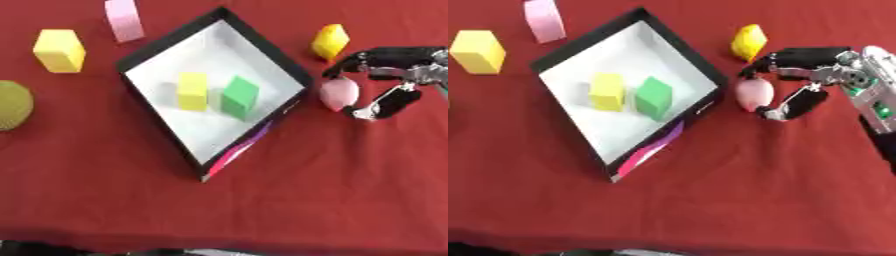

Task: Pick up objects on the table and place them in the box.

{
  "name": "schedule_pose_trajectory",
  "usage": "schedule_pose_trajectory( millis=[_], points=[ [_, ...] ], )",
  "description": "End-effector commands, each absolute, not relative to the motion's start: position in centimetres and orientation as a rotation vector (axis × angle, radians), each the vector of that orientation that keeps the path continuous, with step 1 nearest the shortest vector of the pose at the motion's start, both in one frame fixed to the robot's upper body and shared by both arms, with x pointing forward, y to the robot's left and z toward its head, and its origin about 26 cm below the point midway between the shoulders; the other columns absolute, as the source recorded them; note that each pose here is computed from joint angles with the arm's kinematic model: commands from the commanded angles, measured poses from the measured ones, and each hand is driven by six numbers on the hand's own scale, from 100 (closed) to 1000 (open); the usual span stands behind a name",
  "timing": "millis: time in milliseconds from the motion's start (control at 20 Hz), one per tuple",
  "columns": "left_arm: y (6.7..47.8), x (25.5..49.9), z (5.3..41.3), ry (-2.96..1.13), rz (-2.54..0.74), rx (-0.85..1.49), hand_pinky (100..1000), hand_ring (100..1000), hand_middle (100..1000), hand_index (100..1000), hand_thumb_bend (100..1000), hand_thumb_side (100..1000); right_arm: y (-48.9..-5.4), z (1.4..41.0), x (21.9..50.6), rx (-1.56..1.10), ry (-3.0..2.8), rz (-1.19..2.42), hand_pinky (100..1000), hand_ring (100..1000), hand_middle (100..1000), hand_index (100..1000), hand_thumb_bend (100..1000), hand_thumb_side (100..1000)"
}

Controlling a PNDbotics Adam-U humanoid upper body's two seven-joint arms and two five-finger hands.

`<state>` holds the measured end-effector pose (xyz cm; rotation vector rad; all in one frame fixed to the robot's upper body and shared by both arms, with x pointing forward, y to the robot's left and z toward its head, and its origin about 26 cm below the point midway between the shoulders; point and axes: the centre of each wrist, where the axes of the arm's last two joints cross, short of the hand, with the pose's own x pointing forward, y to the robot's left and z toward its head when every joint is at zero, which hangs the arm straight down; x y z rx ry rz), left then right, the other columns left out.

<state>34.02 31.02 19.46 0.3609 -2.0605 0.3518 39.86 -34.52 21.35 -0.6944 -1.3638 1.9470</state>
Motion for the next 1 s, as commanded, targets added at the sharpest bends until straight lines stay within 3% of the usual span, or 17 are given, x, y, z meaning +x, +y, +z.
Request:
schedule_pose_trajectory(
  millis=[50, 250, 350, 700, 1000],
  points=[
    [31.35, 33.95, 20.49, -2.090, 0.335, 0.366, 690, 825, 752, 731, 182, 725, -35.26, 22.56, 39.92, -0.761, -1.354, 1.943, 997, 944, 780, 947, 277, 397],
    [31.34, 33.97, 20.46, -2.087, 0.331, 0.364, 690, 826, 752, 731, 179, 727, -35.35, 22.33, 39.99, -0.765, -1.358, 1.933, 979, 928, 715, 920, 209, 387],
    [31.30, 33.98, 20.48, -2.088, 0.328, 0.363, 690, 826, 752, 730, 178, 727, -35.34, 22.38, 39.97, -0.766, -1.363, 1.925, 966, 918, 698, 899, 216, 397],
    [31.13, 34.03, 20.55, -2.089, 0.322, 0.356, 689, 826, 752, 729, 172, 731, -35.59, 22.05, 40.17, -0.784, -1.348, 1.878, 895, 809, 640, 853, 160, 431],
    [31.10, 34.05, 20.60, -2.091, 0.318, 0.353, 689, 827, 749, 729, 172, 732, -35.47, 22.07, 40.14, -0.814, -1.354, 1.870, 835, 754, 588, 815, 213, 499]
  ],
)
